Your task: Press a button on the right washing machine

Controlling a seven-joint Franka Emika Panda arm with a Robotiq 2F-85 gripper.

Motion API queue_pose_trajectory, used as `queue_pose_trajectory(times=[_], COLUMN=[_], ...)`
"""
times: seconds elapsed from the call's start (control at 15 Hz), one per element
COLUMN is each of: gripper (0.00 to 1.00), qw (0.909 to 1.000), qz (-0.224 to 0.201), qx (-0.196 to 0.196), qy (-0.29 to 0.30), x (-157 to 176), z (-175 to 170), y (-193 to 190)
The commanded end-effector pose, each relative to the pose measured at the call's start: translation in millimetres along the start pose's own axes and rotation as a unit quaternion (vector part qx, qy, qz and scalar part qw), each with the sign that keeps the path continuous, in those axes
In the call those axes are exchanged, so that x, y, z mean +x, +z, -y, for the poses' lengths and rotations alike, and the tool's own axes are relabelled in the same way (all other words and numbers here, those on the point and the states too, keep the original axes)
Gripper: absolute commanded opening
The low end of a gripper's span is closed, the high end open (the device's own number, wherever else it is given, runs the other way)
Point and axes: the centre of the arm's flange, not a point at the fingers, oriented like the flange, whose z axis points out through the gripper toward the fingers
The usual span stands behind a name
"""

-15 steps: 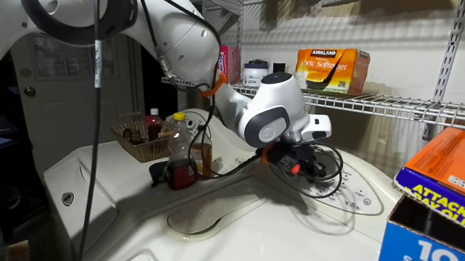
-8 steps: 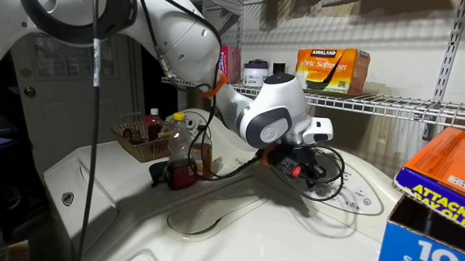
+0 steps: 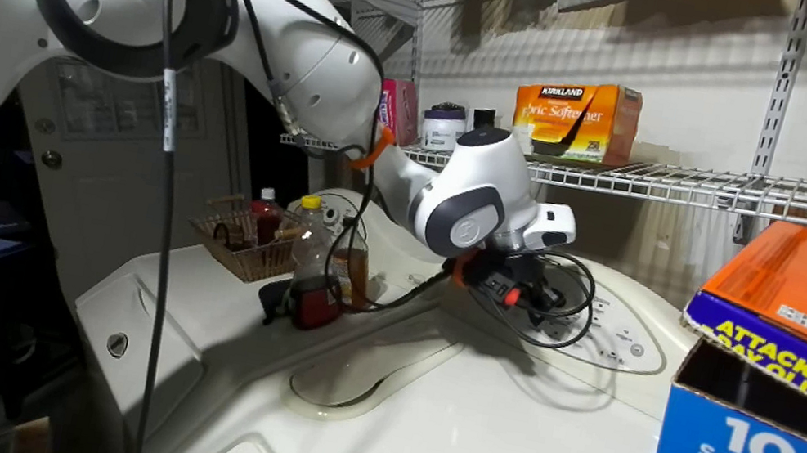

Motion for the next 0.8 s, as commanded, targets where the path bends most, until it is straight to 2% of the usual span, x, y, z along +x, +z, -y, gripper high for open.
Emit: queue_pose_trajectory(times=[0.0,0.73], gripper=[0.00,0.00], qw=[1.0000,0.9996], qz=[0.002,-0.015], qx=[0.006,0.002], qy=[0.005,0.023], x=[6,14], z=[3,6], y=[-1,21])
